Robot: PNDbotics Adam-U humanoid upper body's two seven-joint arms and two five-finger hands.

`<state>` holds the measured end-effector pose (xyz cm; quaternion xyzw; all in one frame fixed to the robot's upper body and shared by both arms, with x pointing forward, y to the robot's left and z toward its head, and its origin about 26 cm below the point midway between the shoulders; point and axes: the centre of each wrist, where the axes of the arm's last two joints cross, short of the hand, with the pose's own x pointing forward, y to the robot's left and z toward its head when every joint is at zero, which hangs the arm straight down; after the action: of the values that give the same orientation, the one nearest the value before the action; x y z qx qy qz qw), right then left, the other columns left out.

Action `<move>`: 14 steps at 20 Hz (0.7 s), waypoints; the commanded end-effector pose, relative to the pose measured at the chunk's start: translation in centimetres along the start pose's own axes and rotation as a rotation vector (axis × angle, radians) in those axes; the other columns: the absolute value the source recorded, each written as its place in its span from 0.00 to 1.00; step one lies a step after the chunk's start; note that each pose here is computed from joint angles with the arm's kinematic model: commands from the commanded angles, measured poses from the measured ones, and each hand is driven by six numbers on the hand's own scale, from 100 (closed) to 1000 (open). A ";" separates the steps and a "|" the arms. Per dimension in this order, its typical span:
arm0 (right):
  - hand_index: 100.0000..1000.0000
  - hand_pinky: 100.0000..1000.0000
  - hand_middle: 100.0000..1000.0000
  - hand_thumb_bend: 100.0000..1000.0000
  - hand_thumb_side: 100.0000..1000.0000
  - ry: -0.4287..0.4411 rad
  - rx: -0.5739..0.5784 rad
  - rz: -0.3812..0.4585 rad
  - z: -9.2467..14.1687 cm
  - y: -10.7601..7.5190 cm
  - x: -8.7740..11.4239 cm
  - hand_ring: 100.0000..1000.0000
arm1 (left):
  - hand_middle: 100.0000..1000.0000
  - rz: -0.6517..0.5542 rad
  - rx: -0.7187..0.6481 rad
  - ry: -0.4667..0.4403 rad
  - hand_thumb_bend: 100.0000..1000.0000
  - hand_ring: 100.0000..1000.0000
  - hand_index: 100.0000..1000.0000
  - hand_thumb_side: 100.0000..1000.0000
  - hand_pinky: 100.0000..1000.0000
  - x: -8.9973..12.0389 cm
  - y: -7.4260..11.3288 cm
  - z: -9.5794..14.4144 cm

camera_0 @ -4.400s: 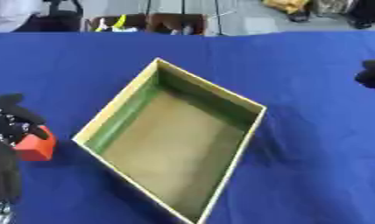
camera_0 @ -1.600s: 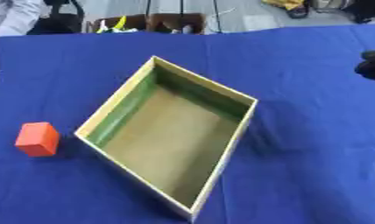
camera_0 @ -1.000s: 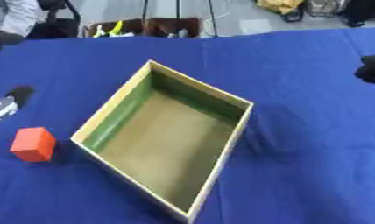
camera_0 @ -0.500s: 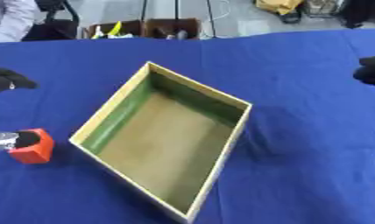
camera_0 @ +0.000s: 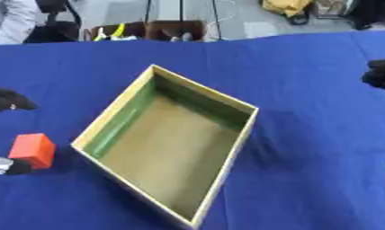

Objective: Pick up objects on the table and place them in the box.

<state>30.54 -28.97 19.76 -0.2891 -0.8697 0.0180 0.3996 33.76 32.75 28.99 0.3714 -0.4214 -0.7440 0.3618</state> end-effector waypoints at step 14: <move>0.63 0.69 0.49 0.46 1.00 -0.032 0.006 0.005 -0.5 -0.3 0.5 0.59 | 0.93 -0.035 -0.096 0.079 0.46 0.86 1.00 0.73 0.74 -2.3 -0.8 -1.7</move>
<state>30.56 -28.96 19.79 -0.2878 -0.8707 0.0200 0.3983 36.20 34.16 27.09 0.3762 -0.3726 -0.7532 0.3902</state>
